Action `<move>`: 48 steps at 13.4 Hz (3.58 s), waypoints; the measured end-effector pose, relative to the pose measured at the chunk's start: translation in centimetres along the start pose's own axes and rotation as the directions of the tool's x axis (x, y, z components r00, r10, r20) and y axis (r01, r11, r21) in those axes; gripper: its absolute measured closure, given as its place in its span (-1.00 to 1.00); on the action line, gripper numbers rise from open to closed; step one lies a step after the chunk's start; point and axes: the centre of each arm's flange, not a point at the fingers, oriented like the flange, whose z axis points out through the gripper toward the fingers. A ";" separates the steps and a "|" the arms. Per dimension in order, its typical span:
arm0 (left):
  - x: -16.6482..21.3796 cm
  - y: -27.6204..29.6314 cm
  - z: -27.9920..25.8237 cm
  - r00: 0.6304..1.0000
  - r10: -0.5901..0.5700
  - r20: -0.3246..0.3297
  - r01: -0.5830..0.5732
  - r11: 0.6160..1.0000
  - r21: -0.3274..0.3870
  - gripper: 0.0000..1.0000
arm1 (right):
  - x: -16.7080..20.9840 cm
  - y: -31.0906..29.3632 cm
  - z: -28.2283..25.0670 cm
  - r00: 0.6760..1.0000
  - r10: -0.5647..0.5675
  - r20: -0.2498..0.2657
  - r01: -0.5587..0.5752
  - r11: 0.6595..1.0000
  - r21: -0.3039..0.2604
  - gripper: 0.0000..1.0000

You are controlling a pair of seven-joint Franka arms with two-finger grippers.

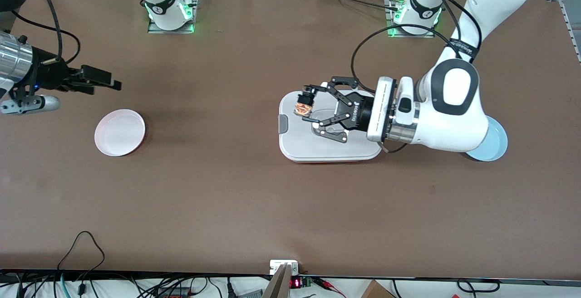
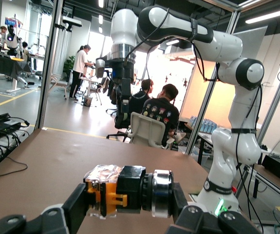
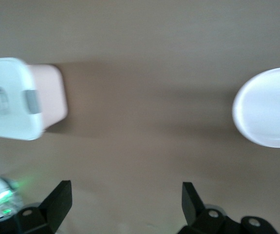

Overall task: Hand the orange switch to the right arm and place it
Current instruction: 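Carry the orange switch over the box while the right gripper reaches toward it, then close the right gripper on the orange switch beside the left gripper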

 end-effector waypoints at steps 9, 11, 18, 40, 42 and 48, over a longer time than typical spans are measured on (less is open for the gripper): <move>0.9 0.1 2.7 0.998 -0.016 -0.056 0.018 0.999 0.046 -0.44 | 2.6 -3.4 6.1 0.980 -0.020 0.200 -0.081 0.873 0.482 -1.00; 1.1 0.3 3.8 0.998 -0.017 -0.062 0.020 0.999 0.051 -0.44 | 3.2 -4.7 7.8 0.974 -0.029 0.226 -0.100 0.835 0.541 -1.00; 1.3 2.2 11.8 0.993 -0.065 -0.097 0.074 0.992 0.098 -0.44 | 3.5 -5.5 12.2 0.947 0.020 0.319 -0.277 0.552 0.786 -1.00; 0.8 3.3 15.9 0.992 -0.088 -0.088 0.102 0.980 0.173 -0.44 | 0.1 -15.0 17.5 0.916 0.187 0.354 -0.399 0.357 0.844 -1.00; 0.9 3.3 15.9 0.992 -0.087 -0.089 0.101 0.980 0.173 -0.44 | 0.0 -15.1 17.7 0.915 0.198 0.353 -0.402 0.357 0.843 -0.98; 0.9 3.3 15.8 0.992 -0.086 -0.089 0.101 0.979 0.175 -0.44 | -0.1 -13.7 17.3 0.904 0.287 0.316 -0.406 0.348 0.845 -0.95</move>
